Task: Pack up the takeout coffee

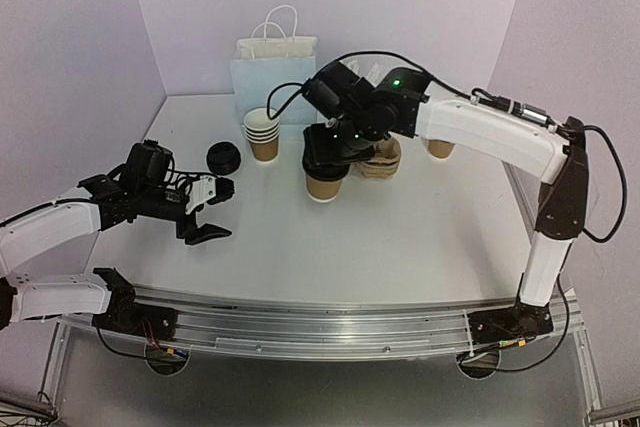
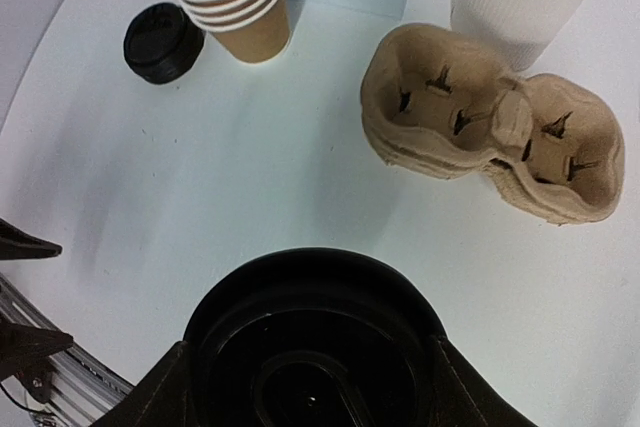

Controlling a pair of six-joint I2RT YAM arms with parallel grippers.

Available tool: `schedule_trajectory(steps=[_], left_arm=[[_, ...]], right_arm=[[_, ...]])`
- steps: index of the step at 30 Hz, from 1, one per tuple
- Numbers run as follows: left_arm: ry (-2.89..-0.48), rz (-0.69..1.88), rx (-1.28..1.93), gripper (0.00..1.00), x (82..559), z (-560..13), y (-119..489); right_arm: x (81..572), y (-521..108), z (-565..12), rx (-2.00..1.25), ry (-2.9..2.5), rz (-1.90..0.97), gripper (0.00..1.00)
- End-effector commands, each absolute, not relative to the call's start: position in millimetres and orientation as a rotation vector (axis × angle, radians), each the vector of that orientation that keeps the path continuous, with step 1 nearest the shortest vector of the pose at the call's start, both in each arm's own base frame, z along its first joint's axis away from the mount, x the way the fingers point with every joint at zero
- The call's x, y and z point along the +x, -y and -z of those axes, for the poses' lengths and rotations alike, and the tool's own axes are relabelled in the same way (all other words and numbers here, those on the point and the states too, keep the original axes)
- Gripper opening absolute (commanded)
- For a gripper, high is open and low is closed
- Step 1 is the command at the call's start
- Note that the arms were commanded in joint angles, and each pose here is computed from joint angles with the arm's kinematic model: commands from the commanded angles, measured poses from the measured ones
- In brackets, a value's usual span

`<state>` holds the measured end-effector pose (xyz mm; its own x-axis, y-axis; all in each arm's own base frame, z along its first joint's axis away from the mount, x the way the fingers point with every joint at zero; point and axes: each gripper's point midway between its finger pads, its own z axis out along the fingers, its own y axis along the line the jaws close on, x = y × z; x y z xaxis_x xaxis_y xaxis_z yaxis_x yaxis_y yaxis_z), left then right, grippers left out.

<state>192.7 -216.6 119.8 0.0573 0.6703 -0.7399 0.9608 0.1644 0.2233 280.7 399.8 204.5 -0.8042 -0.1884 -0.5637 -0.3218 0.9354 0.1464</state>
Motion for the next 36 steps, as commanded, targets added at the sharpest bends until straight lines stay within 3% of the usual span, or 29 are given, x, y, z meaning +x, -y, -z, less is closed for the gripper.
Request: schedule_trajectory(steps=[1,8,18,25,36], left_arm=[[-1.621,0.469,1.545,0.77,200.6,-139.1,222.4],[-1.618,0.471,1.544,0.78,201.4,-141.3,223.3],[-1.625,0.458,1.527,0.78,205.6,-147.6,223.5],[-1.667,0.450,1.503,0.78,211.5,-150.0,221.6],[-1.722,0.420,1.518,0.78,222.9,-148.6,221.5]], right_arm=[[310.5,-356.9,-277.3,-0.193,-2.389,-0.374,0.32],[359.1,-257.8,-332.2,-0.027,-2.270,-0.247,0.32],[442.0,-66.8,-334.3,0.329,-2.295,0.086,0.31],[472.2,20.6,-281.4,0.507,-2.372,0.177,0.29],[506.6,50.0,-165.8,0.596,-2.482,0.131,0.28]])
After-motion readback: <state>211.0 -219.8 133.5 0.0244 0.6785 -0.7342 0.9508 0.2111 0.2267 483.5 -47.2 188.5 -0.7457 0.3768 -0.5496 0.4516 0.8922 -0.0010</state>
